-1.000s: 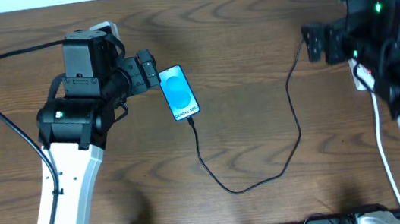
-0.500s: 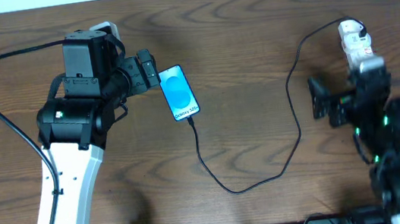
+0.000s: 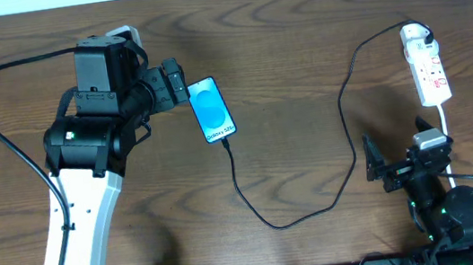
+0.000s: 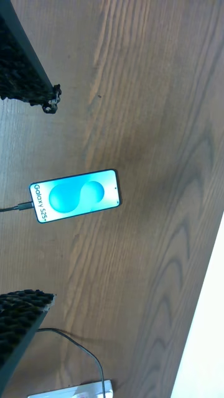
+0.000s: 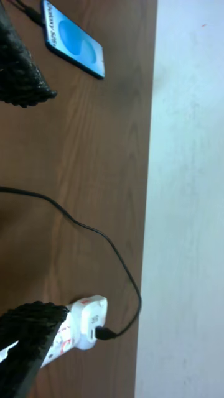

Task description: Plug charger to phone and switch on socket

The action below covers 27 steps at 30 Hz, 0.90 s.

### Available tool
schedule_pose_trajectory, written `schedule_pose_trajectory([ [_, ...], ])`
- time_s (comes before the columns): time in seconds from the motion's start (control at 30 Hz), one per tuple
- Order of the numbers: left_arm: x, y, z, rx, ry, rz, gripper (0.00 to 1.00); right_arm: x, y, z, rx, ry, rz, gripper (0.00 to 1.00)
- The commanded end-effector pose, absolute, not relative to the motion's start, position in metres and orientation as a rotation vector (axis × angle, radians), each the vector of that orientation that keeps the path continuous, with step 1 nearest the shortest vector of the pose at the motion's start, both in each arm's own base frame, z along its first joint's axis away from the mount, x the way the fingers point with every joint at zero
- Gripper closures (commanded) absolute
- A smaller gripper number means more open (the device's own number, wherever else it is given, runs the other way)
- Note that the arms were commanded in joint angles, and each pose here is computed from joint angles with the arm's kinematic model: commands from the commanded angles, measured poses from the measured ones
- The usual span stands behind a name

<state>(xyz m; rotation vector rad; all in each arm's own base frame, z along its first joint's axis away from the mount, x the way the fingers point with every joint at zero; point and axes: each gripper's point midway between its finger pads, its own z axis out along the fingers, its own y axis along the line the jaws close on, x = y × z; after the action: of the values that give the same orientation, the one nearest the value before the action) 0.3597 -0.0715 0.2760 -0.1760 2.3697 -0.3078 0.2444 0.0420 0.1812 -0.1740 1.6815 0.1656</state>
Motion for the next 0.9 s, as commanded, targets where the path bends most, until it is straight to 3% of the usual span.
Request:
schedule_pose_trajectory([
  [0.0, 0.359, -0.070, 0.278, -0.166, 2.361, -0.290, 0.05, 0.242, 0.044, 0.175, -0.184, 1.664, 0.159, 0.01],
  [0.4, 0.359, -0.070, 0.278, -0.166, 2.361, -0.290, 0.05, 0.241, 0.043, 0.156, -0.172, 1.659, 0.141, 0.01],
  [0.87, 0.359, -0.070, 0.278, -0.166, 2.361, -0.290, 0.05, 0.244, 0.037, 0.167, -0.138, 1.596, 0.109, 0.01],
])
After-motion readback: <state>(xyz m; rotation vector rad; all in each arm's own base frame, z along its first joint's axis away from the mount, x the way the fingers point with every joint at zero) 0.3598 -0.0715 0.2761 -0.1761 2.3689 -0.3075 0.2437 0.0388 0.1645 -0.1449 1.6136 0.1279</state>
